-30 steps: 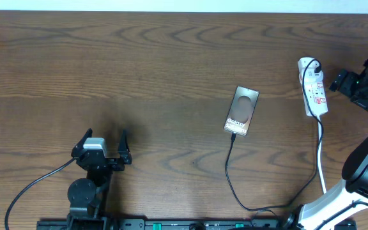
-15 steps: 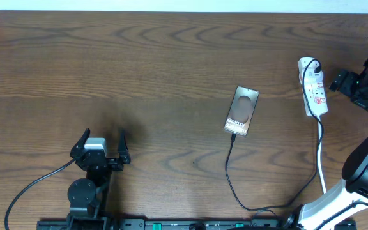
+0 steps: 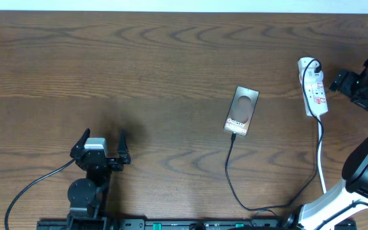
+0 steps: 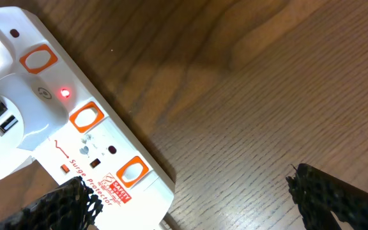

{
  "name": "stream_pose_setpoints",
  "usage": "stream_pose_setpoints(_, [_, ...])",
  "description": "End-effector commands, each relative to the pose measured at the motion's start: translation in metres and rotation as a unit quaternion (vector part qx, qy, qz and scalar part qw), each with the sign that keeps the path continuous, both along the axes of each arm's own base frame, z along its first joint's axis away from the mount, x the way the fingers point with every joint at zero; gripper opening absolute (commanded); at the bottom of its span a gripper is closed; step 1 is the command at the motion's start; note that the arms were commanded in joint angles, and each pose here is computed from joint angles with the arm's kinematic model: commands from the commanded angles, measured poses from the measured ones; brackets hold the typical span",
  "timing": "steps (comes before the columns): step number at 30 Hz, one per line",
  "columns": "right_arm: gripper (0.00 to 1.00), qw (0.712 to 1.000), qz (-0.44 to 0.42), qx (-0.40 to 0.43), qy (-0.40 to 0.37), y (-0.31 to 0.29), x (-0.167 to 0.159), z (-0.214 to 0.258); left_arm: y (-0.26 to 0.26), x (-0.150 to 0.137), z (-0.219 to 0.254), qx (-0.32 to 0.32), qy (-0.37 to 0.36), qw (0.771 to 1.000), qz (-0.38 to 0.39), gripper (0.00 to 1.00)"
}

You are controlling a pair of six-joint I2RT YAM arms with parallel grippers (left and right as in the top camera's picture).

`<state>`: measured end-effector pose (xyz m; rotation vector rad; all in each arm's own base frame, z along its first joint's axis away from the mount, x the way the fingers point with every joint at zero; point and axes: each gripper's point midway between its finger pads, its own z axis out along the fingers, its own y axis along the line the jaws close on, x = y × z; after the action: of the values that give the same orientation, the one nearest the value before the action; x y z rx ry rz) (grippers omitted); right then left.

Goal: Plug charger to phone and switch on socket

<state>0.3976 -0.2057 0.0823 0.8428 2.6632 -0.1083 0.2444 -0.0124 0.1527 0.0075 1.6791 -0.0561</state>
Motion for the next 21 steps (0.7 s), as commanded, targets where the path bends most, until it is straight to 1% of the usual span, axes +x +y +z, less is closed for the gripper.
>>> stream_pose_setpoints(1, [0.99, 1.0, 0.006, -0.004, 0.002, -0.001, 0.0, 0.001, 0.007, -0.001, -0.017, 0.013, 0.025, 0.999, 0.017, 0.91])
stream_pose_setpoints(5, [0.99, 1.0, 0.006, -0.003, 0.004, -0.001, 0.0, -0.001, 0.007, -0.001, -0.017, 0.013, 0.025, 0.999, 0.017, 0.91])
stream_pose_setpoints(10, [0.99, 1.0, 0.011, -0.014, -0.017, 0.003, 0.003, 0.018, 0.007, -0.001, -0.017, 0.013, 0.025, 0.999, 0.017, 0.91])
stream_pose_setpoints(14, [0.99, 0.997, 0.035, -0.034, -0.06, 0.023, 0.011, 0.059, 0.007, -0.001, -0.017, 0.013, 0.025, 0.999, 0.017, 0.91])
stream_pose_setpoints(18, [0.99, 0.989, 0.077, -0.055, -0.117, 0.061, 0.019, 0.111, 0.007, -0.001, -0.017, 0.013, 0.025, 0.999, 0.017, 0.91])
stream_pose_setpoints(21, [0.99, 0.983, 0.101, -0.062, -0.143, 0.083, 0.021, 0.134, 0.007, -0.001, -0.017, 0.013, 0.025, 0.999, 0.017, 0.91])
